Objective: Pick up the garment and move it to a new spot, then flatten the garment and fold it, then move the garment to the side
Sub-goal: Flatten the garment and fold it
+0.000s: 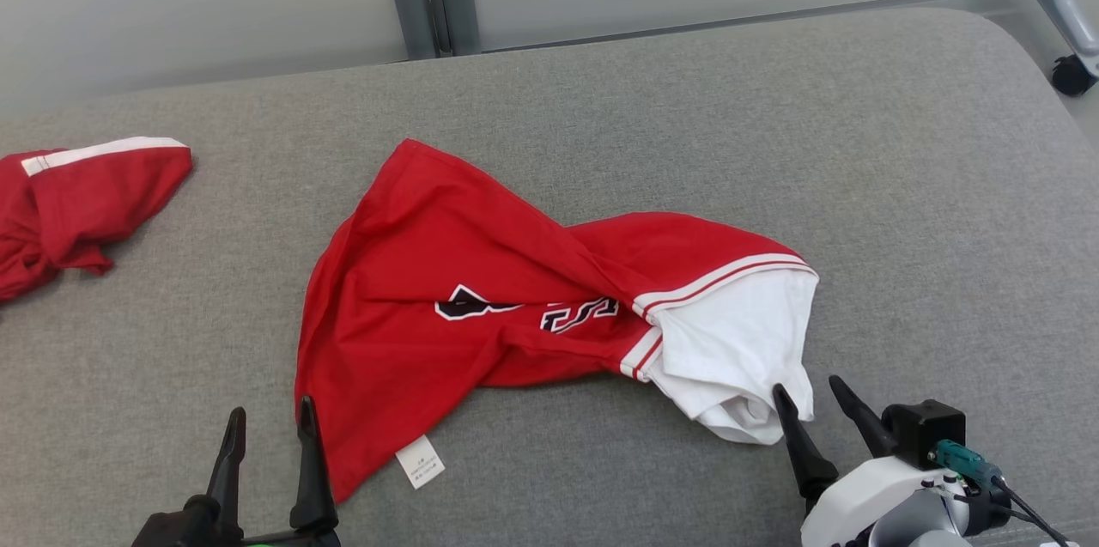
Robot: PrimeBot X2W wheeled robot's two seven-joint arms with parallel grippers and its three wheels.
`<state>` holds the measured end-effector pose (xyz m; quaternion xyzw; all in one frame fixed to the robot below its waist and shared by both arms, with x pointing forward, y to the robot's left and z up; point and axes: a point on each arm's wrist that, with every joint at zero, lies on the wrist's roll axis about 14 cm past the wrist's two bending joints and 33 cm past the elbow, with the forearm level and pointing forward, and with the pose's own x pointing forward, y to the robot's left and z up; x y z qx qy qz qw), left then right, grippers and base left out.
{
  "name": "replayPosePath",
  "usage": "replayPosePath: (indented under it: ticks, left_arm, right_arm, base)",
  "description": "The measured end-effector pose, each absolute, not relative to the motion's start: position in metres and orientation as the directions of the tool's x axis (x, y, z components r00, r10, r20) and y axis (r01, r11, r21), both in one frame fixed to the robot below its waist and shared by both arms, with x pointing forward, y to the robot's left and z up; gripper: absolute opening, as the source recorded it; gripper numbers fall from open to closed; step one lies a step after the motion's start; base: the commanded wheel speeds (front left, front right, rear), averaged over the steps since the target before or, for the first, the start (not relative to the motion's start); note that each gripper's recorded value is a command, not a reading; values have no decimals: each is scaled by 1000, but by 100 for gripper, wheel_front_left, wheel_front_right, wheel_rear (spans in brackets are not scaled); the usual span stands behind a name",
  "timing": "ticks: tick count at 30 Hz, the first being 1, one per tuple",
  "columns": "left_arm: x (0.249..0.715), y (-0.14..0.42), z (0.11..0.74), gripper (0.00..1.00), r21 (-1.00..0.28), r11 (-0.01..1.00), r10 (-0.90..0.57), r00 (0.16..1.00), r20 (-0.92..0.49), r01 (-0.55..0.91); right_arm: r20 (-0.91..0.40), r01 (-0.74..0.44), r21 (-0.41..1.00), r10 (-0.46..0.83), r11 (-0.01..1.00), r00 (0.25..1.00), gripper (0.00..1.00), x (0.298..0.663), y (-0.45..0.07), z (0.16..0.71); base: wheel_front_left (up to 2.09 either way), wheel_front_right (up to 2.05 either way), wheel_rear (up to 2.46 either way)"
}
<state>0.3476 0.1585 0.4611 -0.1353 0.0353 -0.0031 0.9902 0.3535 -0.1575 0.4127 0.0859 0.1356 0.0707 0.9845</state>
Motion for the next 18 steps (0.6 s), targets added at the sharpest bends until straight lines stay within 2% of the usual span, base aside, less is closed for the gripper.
replayPosePath:
  ticks: [6,9,10,11,12,15,16,18]
  left_arm:
    - [346,160,460,100,-271,963,-9,997,-73,-11]
    - [346,159,459,100,-271,962,-11,997,-78,-10]
    - [346,159,458,100,-272,962,-11,997,-79,-11]
    - [346,159,458,100,-272,962,-11,997,-79,-11]
    - [346,159,458,100,-272,962,-10,997,-81,-13]
    - [346,158,457,100,-273,962,-11,996,-85,-13]
    - [345,158,456,100,-273,962,-11,996,-87,-13]
    - [345,158,455,100,-273,962,-12,996,-90,-13]
  right_arm:
    - [-303,-88,283,177,955,937,98,350,-151,404]
    - [-317,-91,325,199,941,927,62,349,-145,403]
    - [-316,-87,340,201,937,927,58,350,-144,403]
    - [-319,-85,349,204,933,926,49,350,-144,403]
    - [-318,-86,353,207,931,925,47,350,-144,404]
    - [-324,-79,373,209,924,923,29,350,-144,403]
    - [-325,-80,375,211,924,922,27,350,-143,402]
    - [-325,-82,377,215,923,921,16,350,-143,402]
  base:
    - [0,0,0]
    - [0,0,0]
    - [0,0,0]
    - [0,0,0]
    - [0,0,0]
    - [0,0,0]
    - [0,0,0]
    - [0,0,0]
